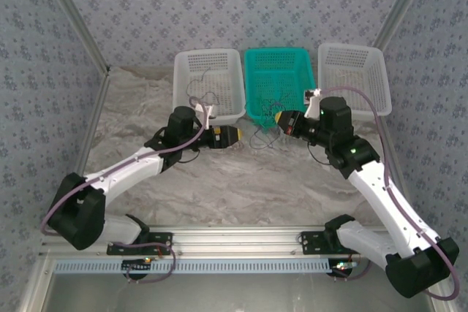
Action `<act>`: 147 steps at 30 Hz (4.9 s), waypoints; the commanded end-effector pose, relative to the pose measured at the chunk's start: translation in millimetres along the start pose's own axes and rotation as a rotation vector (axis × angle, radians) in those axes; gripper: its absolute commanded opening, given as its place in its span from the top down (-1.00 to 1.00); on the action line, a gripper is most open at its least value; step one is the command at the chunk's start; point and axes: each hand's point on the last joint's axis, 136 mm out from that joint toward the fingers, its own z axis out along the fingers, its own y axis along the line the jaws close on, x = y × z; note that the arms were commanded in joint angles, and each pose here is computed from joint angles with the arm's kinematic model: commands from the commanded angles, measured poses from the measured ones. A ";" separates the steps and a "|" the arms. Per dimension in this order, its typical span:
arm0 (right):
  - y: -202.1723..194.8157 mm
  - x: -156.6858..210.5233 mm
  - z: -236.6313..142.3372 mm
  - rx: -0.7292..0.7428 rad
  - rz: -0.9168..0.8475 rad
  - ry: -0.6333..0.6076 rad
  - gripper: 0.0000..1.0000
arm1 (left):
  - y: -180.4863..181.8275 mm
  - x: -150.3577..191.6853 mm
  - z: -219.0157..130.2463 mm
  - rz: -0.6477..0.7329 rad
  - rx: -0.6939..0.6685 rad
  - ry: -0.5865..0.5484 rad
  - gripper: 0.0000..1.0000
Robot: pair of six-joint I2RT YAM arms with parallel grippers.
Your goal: Untangle the cables
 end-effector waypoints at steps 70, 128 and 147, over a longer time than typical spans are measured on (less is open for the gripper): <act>101.0 -25.5 -28.7 -0.452 -0.359 0.291 1.00 | -95.9 -47.0 -17.7 1.039 0.117 -0.220 -0.98; -330.6 140.9 -110.0 1.004 0.704 -0.005 1.00 | -60.1 -133.8 -284.0 0.456 -0.627 -0.698 1.00; -320.2 134.5 -89.7 0.865 0.694 0.021 1.00 | -141.1 -305.2 -260.8 0.737 -0.510 -0.830 1.00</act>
